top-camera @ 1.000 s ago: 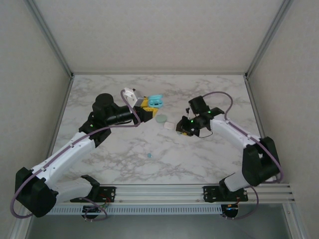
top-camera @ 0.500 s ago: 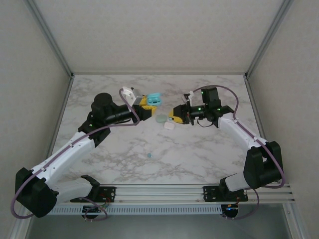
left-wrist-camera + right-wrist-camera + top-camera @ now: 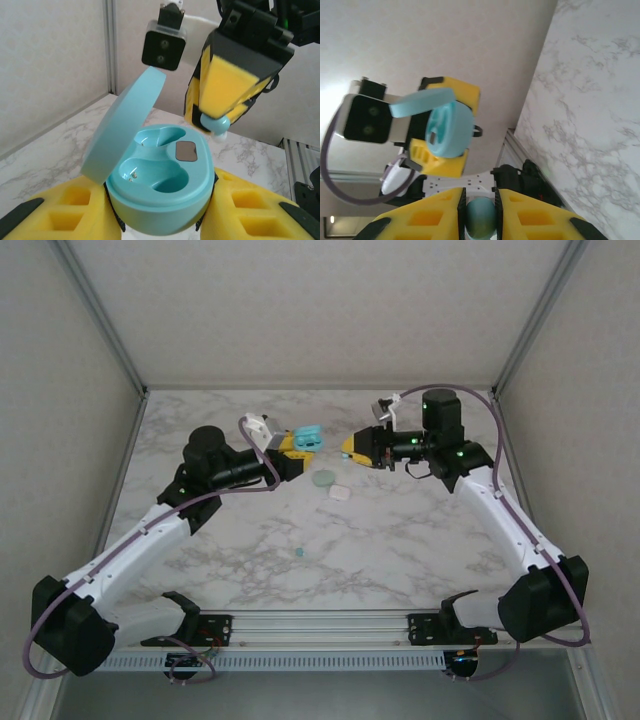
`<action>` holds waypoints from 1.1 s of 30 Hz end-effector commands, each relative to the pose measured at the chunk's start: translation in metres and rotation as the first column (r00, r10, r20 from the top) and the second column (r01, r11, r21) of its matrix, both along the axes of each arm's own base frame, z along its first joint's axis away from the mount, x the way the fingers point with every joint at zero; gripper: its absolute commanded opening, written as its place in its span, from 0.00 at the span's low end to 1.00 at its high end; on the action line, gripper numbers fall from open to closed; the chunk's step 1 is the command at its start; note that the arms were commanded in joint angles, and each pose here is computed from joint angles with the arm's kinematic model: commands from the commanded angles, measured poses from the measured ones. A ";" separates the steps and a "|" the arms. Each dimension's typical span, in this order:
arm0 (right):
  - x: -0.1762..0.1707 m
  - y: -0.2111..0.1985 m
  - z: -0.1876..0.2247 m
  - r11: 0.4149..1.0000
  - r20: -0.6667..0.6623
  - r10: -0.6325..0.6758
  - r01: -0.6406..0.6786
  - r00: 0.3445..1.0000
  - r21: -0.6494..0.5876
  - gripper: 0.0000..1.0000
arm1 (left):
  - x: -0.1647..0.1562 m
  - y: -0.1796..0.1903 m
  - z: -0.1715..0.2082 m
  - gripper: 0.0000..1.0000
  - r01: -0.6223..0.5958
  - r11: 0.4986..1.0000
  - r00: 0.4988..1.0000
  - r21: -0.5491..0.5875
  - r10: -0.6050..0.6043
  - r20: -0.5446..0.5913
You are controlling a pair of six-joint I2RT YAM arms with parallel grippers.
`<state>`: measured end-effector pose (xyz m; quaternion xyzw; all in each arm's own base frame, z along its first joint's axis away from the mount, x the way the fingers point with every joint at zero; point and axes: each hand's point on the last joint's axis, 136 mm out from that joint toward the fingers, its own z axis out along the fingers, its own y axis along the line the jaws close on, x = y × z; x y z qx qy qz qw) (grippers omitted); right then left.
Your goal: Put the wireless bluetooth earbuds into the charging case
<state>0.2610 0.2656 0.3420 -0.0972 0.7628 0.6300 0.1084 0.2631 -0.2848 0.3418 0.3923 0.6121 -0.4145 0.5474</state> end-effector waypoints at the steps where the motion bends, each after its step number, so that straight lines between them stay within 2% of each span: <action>1: -0.002 0.003 0.019 0.999 0.013 0.014 -0.014 1.000 0.030 0.24 | 0.001 -0.001 0.010 0.28 0.012 1.000 1.000 -0.027 -0.012 0.017; 6: -0.018 0.011 0.042 0.990 0.052 0.103 -0.108 0.993 0.087 0.26 | 0.001 -0.001 0.011 0.28 0.012 1.000 1.000 -0.029 -0.011 0.015; 12: -0.018 0.014 0.046 0.983 -0.014 0.145 -0.143 0.989 0.116 0.25 | 0.001 0.000 0.014 0.28 0.009 1.000 1.000 -0.028 -0.008 0.025; 18: -0.015 0.017 0.054 0.974 -0.062 0.175 -0.164 0.983 0.155 0.26 | -0.002 0.001 0.016 0.28 0.012 1.000 0.999 -0.026 -0.011 0.033; 33: -0.015 0.026 0.050 0.975 -0.118 0.181 -0.162 0.976 0.152 0.25 | -0.006 0.003 0.021 0.28 0.014 0.999 0.999 -0.036 -0.013 0.047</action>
